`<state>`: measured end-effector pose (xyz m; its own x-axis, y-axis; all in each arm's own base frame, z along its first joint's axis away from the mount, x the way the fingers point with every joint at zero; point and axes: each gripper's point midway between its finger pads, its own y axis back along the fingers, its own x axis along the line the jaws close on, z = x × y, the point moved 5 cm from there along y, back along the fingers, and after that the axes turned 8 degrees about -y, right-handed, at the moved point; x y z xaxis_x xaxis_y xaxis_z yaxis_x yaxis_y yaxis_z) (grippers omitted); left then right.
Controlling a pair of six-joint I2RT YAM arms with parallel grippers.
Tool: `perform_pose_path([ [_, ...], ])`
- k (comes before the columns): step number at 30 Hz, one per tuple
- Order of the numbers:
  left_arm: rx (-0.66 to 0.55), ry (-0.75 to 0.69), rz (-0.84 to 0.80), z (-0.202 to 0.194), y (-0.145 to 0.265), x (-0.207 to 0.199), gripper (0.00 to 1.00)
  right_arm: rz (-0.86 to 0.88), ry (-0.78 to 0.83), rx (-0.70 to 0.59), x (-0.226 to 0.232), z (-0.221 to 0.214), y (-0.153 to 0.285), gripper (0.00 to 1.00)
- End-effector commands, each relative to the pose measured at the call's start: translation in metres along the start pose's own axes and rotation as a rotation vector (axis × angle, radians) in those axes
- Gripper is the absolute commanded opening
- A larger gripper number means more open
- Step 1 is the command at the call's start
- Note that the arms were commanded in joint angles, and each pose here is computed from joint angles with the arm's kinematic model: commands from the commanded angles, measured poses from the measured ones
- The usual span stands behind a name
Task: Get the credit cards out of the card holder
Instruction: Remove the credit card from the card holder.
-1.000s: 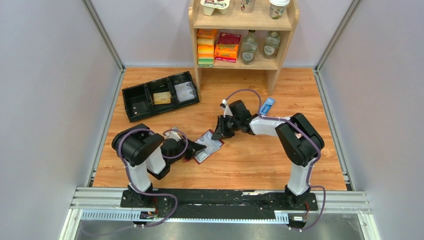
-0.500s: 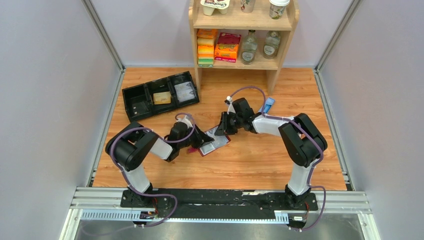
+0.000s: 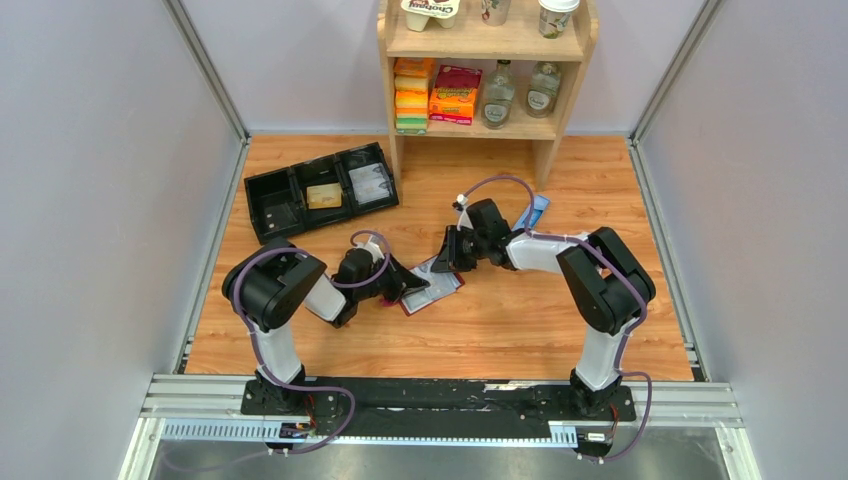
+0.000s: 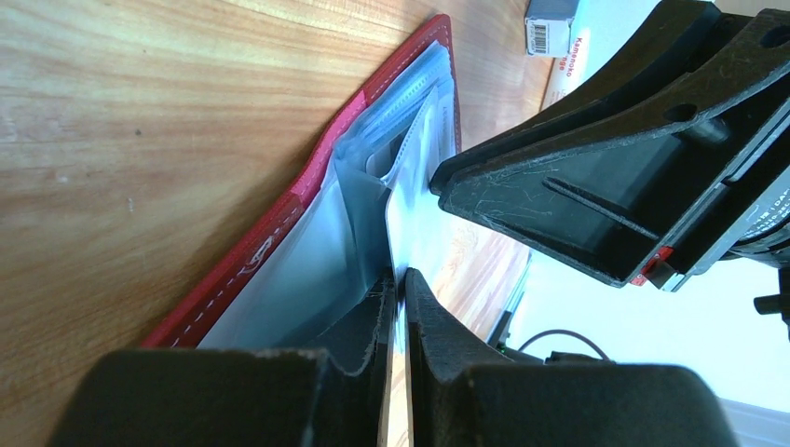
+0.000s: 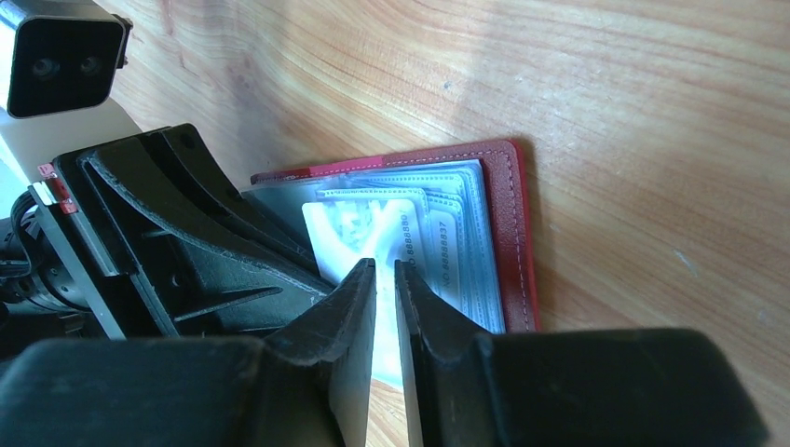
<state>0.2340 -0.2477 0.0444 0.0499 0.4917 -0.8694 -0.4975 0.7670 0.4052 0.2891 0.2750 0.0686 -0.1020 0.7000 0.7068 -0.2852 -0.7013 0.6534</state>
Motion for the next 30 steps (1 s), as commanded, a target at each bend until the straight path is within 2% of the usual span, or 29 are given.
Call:
perform_pose_path([
  [1,0.022,0.017,0.05,-0.007,0.007,0.011,0.13,-0.057,-0.008,-0.036,-0.013,-0.004,0.002,0.21],
  [9,0.013,0.039,0.055,-0.007,0.009,0.014,0.14,-0.075,-0.03,-0.057,-0.021,-0.003,0.006,0.21],
  [19,-0.006,0.057,0.045,-0.005,0.012,0.013,0.22,-0.099,-0.052,-0.021,-0.032,-0.011,0.002,0.2],
  [30,-0.082,0.091,-0.07,0.002,0.013,0.003,0.25,-0.11,-0.062,0.003,-0.039,-0.016,-0.004,0.18],
])
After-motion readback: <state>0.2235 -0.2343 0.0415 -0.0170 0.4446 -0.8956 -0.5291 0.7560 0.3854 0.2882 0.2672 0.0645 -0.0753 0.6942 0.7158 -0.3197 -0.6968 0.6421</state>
